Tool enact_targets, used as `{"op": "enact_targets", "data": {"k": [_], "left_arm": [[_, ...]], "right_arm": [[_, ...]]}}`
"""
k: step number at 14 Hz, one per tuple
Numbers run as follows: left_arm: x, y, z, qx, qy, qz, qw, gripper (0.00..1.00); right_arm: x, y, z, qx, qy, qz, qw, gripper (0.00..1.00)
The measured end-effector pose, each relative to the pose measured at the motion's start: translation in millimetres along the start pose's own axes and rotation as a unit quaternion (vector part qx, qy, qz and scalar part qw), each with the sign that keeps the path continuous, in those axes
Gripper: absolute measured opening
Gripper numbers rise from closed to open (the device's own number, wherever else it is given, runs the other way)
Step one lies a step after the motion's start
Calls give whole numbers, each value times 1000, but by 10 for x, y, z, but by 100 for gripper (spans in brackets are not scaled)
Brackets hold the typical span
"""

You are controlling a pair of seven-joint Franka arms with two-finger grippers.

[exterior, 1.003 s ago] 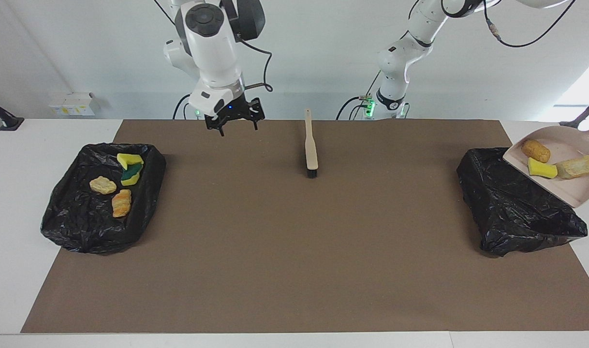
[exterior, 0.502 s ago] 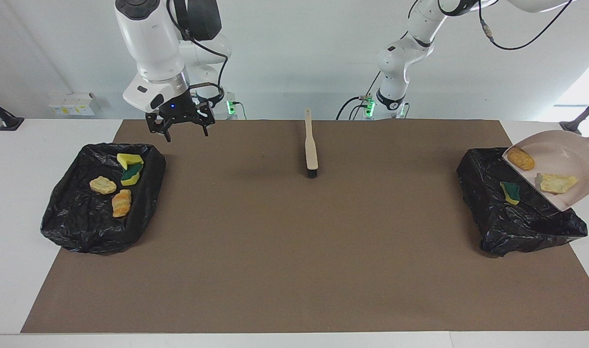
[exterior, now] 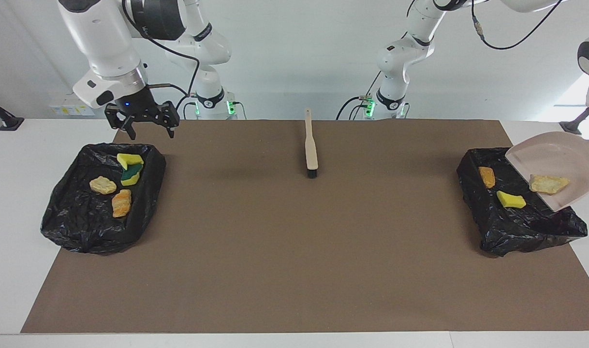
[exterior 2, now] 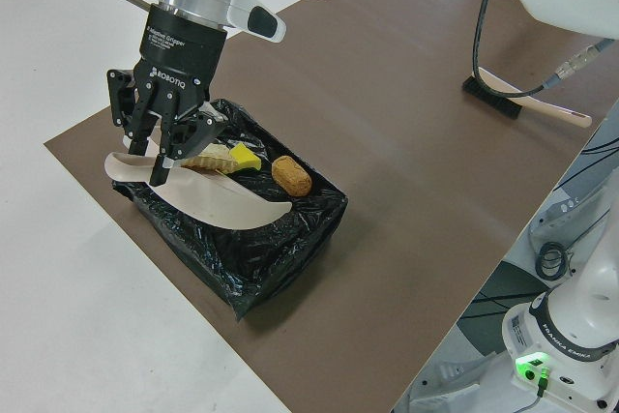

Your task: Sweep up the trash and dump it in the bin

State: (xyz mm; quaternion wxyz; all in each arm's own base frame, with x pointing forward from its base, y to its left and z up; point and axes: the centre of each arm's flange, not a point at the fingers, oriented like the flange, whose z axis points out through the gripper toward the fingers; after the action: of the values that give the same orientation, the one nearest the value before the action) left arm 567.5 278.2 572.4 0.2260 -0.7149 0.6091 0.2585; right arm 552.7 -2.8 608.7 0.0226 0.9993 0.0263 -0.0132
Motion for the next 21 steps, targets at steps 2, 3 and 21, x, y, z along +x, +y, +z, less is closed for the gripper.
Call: {"op": "enact_targets", "data": {"k": [2, 3, 21], "left_arm": [[95, -37, -63, 12, -15, 15, 1000, 31], [115, -49, -77, 16, -24, 22, 999, 31], [274, 352, -1373, 27, 139, -136, 980, 31]], "right_arm": [[-74, 41, -72, 0, -6, 17, 1000, 100], [-124, 31, -126, 0, -7, 24, 1000, 100], [-228, -28, -225, 17, -5, 51, 999, 100]]}}
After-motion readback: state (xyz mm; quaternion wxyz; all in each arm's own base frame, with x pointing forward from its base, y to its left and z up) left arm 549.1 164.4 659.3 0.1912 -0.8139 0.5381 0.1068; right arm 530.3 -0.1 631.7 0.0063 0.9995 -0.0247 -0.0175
